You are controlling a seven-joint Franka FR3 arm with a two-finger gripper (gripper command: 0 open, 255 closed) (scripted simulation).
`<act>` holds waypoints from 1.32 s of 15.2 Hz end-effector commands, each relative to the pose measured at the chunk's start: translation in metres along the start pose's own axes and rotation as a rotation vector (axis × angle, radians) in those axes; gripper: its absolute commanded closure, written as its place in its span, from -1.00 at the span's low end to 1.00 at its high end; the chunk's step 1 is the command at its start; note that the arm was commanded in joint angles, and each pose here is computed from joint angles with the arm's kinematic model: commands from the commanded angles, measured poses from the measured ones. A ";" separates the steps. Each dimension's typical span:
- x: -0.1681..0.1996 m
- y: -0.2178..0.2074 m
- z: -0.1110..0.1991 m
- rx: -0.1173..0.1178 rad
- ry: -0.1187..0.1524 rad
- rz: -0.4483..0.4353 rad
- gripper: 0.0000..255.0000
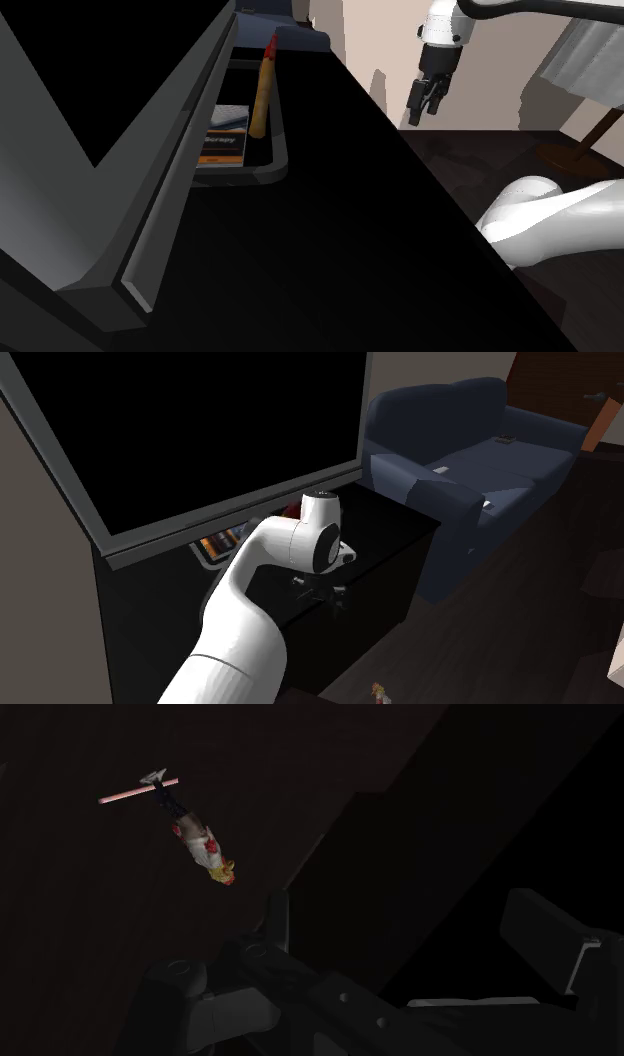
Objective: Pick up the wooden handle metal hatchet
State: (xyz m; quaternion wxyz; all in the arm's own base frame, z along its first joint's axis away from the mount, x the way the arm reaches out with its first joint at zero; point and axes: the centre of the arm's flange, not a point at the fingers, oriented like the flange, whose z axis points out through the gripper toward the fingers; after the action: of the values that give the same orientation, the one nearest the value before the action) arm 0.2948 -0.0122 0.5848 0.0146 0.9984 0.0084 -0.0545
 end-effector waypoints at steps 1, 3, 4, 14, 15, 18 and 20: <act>0.000 0.000 0.000 0.000 0.000 0.000 -1.00; 0.011 -0.021 -0.006 0.006 0.015 0.052 -1.00; 0.017 -0.031 -0.009 0.009 0.022 0.078 -1.00; 0.089 -0.123 -0.044 0.041 0.096 0.336 -1.00; 0.098 -0.131 -0.048 0.044 0.103 0.362 -1.00; 0.124 -0.154 -0.060 0.054 0.126 0.440 -1.00; 0.142 -0.168 -0.069 0.060 0.140 0.492 -1.00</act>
State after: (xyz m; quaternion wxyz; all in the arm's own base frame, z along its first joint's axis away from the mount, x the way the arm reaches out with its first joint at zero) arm 0.4299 0.1529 0.6301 -0.0010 0.9753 -0.2202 0.0157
